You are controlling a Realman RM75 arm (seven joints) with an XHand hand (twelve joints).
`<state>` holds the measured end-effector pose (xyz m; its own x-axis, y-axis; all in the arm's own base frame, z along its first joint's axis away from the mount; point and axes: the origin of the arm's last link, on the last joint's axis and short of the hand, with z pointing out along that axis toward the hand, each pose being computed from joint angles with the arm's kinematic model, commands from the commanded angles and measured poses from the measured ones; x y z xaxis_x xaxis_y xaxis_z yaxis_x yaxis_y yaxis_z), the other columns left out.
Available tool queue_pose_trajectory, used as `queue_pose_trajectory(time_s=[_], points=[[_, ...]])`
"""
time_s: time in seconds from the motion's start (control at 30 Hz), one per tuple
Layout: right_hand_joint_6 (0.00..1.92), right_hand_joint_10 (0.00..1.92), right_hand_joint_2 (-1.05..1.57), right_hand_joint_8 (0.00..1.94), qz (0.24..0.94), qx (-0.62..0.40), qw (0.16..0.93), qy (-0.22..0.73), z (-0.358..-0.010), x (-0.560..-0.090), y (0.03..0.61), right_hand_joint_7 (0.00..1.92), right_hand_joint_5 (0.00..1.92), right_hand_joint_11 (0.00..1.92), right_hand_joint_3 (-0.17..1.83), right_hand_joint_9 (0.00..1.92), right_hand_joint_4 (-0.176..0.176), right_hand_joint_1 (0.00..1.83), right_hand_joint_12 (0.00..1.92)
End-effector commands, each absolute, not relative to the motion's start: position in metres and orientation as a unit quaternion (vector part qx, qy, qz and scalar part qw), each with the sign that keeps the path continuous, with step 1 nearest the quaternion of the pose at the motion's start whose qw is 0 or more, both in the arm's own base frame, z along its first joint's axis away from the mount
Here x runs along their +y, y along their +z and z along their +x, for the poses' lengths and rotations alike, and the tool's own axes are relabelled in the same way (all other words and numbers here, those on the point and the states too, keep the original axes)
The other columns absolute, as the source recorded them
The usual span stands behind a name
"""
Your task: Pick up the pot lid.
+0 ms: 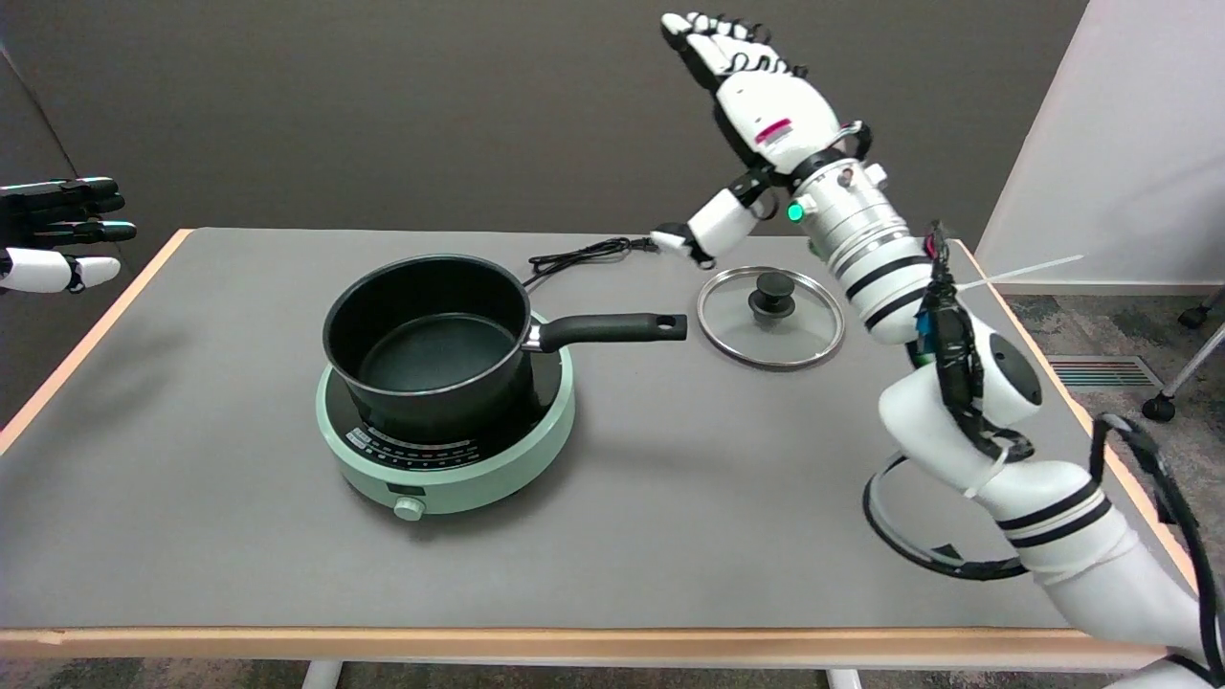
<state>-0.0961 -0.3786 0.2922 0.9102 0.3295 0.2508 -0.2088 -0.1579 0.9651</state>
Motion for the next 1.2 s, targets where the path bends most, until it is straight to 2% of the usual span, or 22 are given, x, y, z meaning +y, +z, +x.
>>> queue_pose_trajectory(time_s=[0.03, 0.07, 0.27, 0.53, 0.57, 0.6, 0.87, 0.93, 1.0, 1.2], points=[[0.04, 0.04, -0.12, 0.04, 0.671, 0.095, 0.724, 0.126, -0.106, -0.397, 0.389, 0.04, 0.04, 0.04, 1.05, 0.04, 0.128, 1.07, 0.04], [0.03, 0.03, -0.12, 0.03, 0.672, 0.095, 0.724, 0.124, -0.108, -0.398, 0.393, 0.03, 0.03, 0.03, 1.05, 0.03, 0.144, 1.07, 0.03], [0.03, 0.03, -0.16, 0.03, 0.683, 0.078, 0.713, 0.137, -0.113, -0.4, 0.411, 0.03, 0.03, 0.03, 1.07, 0.03, 0.176, 1.06, 0.03], [0.05, 0.05, -0.16, 0.05, 0.709, -0.029, 0.673, 0.209, -0.125, -0.398, 0.433, 0.05, 0.05, 0.05, 0.97, 0.05, 0.176, 1.06, 0.05], [0.43, 0.5, 0.59, 0.29, 0.711, -0.033, 0.67, 0.208, -0.125, -0.398, 0.434, 0.71, 0.59, 0.39, 0.83, 0.65, 0.13, 0.75, 0.82], [0.52, 0.6, 0.76, 0.34, 0.715, -0.037, 0.667, 0.207, -0.126, -0.397, 0.435, 0.87, 0.71, 0.47, 0.79, 0.79, 0.119, 0.68, 0.99], [0.52, 0.59, 0.76, 0.33, 0.727, -0.045, 0.663, 0.172, -0.136, -0.395, 0.441, 0.86, 0.71, 0.44, 0.79, 0.78, 0.113, 0.67, 0.9], [0.55, 0.61, 0.72, 0.36, 0.731, -0.046, 0.662, 0.161, -0.139, -0.396, 0.441, 0.83, 0.7, 0.43, 0.89, 0.75, 0.12, 0.6, 0.87], [0.48, 0.57, 0.74, 0.3, 0.733, -0.048, 0.662, 0.15, -0.143, -0.398, 0.44, 0.83, 0.7, 0.42, 0.8, 0.76, 0.1, 0.67, 0.87], [0.37, 0.54, 0.69, 0.24, 0.739, -0.048, 0.663, 0.105, -0.157, -0.406, 0.434, 0.75, 0.66, 0.4, 0.84, 0.73, 0.08, 0.69, 0.86]])
